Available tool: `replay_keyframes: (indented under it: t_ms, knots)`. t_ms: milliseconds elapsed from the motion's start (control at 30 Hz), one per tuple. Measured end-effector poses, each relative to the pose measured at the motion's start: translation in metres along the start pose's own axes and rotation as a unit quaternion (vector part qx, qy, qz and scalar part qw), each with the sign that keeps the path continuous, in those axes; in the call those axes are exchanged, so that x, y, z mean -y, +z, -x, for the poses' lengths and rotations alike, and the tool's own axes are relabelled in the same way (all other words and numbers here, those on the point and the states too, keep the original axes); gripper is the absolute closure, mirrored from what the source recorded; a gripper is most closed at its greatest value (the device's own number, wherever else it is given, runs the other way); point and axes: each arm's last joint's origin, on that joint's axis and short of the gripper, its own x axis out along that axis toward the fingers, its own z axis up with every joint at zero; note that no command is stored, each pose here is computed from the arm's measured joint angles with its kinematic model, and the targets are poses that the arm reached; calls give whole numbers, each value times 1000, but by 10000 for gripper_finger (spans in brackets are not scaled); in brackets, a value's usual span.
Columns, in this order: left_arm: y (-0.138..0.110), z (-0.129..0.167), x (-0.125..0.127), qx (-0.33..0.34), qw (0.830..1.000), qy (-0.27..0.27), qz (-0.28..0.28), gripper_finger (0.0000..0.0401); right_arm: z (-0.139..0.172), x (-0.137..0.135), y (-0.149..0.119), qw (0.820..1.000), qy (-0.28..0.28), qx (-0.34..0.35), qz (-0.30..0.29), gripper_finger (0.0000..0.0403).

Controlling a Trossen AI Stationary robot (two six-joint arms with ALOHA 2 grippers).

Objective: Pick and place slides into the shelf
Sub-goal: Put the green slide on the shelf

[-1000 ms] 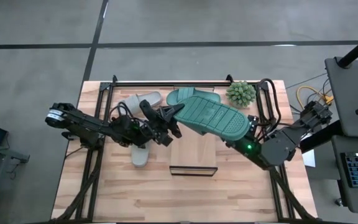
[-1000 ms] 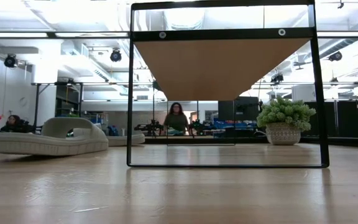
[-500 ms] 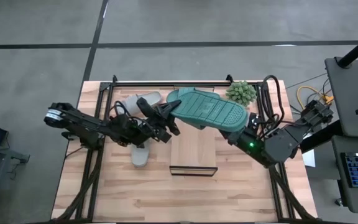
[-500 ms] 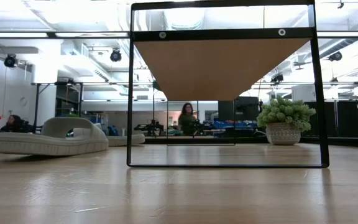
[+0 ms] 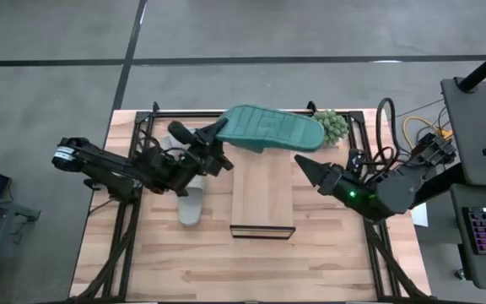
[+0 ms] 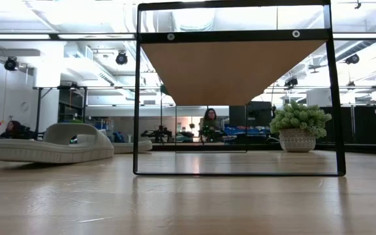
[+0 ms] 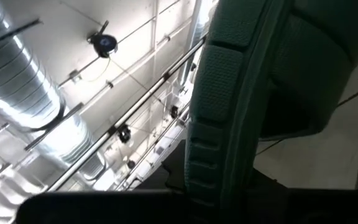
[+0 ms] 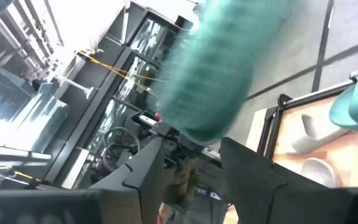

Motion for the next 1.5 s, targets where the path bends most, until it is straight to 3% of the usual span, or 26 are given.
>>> replay_keyframes:
  t_ms: [333, 600, 1033, 1500]
  knots:
    - [-9, 4, -25, -57, 998, 16, 24, 382, 8, -2, 10, 1000, 8, -6, 28, 264]
    - [-14, 8, -33, -94, 995, -10, 29, 382, 10, -4, 18, 994, 27, -25, 99, 264]
    - [-25, 17, -41, -76, 983, -83, 145, 382, 18, -6, 50, 977, 39, -13, 210, 269]
    - [-32, 25, -31, -72, 935, -176, 298, 383, 27, -4, 87, 947, 48, 3, 318, 271]
